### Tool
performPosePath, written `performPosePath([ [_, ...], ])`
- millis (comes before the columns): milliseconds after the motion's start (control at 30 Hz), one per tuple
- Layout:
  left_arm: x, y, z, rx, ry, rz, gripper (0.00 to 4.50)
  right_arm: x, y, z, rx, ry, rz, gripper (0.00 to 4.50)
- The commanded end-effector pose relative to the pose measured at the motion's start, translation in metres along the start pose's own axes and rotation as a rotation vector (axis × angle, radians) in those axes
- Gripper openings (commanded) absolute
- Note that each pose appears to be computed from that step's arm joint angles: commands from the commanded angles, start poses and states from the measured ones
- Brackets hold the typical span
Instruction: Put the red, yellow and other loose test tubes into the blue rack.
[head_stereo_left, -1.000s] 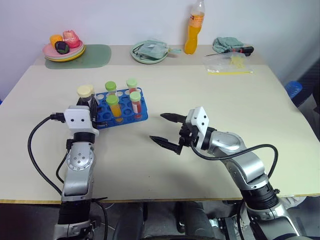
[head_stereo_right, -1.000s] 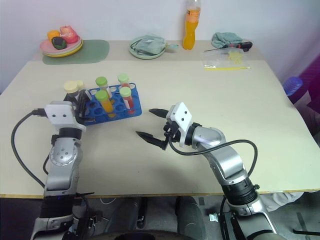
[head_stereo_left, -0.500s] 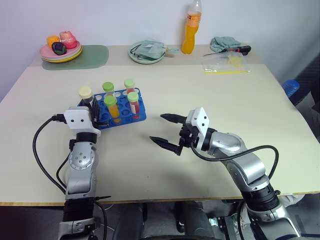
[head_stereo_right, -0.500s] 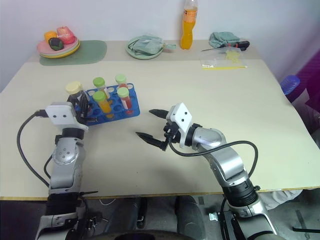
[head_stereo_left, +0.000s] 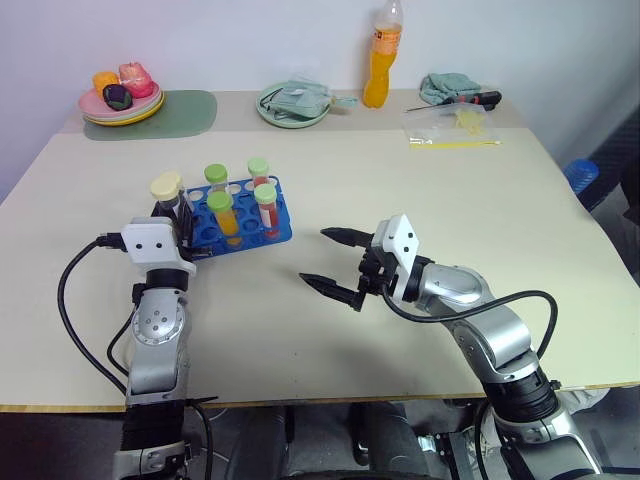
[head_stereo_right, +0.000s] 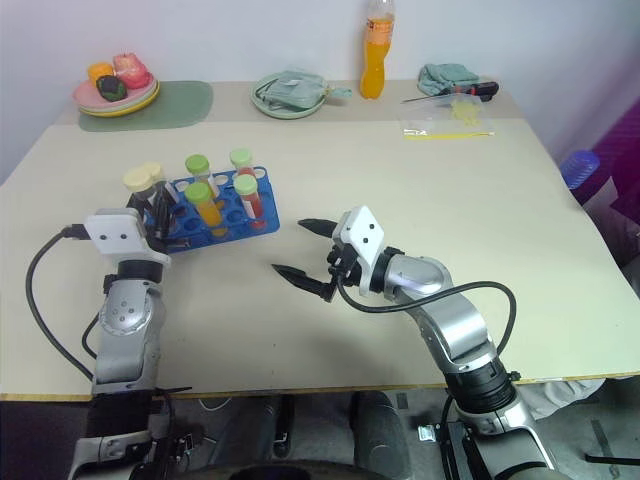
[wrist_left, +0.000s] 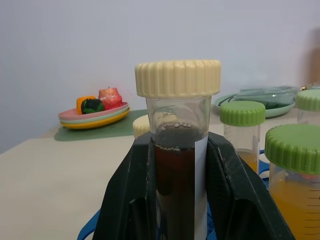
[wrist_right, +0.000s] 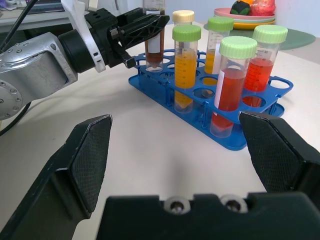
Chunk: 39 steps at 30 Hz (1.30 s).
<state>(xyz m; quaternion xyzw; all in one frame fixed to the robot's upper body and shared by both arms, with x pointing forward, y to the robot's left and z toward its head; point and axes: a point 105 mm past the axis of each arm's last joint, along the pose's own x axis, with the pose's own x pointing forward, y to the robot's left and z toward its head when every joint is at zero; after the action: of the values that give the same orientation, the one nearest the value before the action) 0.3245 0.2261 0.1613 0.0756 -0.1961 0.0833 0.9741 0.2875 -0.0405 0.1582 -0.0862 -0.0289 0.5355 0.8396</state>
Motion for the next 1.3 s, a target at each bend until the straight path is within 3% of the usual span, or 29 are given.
performPosePath([
  [33,0.000,0.007,-0.001,0.028,0.000,0.018,0.75,-0.001,0.002,0.013,-0.031,-0.043,0.003,4.50],
  [400,0.000,0.008,-0.008,0.045,0.017,0.022,0.75,-0.002,0.002,0.013,-0.029,-0.042,0.000,4.50],
  [633,-0.002,0.012,0.001,-0.003,0.005,0.030,4.23,-0.007,-0.001,0.012,-0.035,-0.038,-0.003,4.50],
  [667,-0.004,0.016,0.004,-0.006,0.004,0.027,4.42,-0.008,-0.002,0.013,-0.038,-0.037,-0.007,4.50],
  [833,-0.032,0.039,0.028,0.000,0.028,-0.083,4.42,-0.041,-0.027,0.017,-0.041,-0.014,-0.063,4.50],
  [933,-0.060,0.060,0.034,0.054,0.128,-0.220,4.42,-0.074,-0.049,0.016,-0.046,0.040,-0.133,4.50],
  [1067,-0.096,0.095,0.019,0.166,0.339,-0.360,4.42,-0.122,-0.078,0.008,-0.045,0.155,-0.263,4.50],
  [1300,-0.087,0.097,0.018,0.146,0.339,-0.368,4.42,-0.145,-0.088,-0.001,-0.057,0.204,-0.304,4.50],
])
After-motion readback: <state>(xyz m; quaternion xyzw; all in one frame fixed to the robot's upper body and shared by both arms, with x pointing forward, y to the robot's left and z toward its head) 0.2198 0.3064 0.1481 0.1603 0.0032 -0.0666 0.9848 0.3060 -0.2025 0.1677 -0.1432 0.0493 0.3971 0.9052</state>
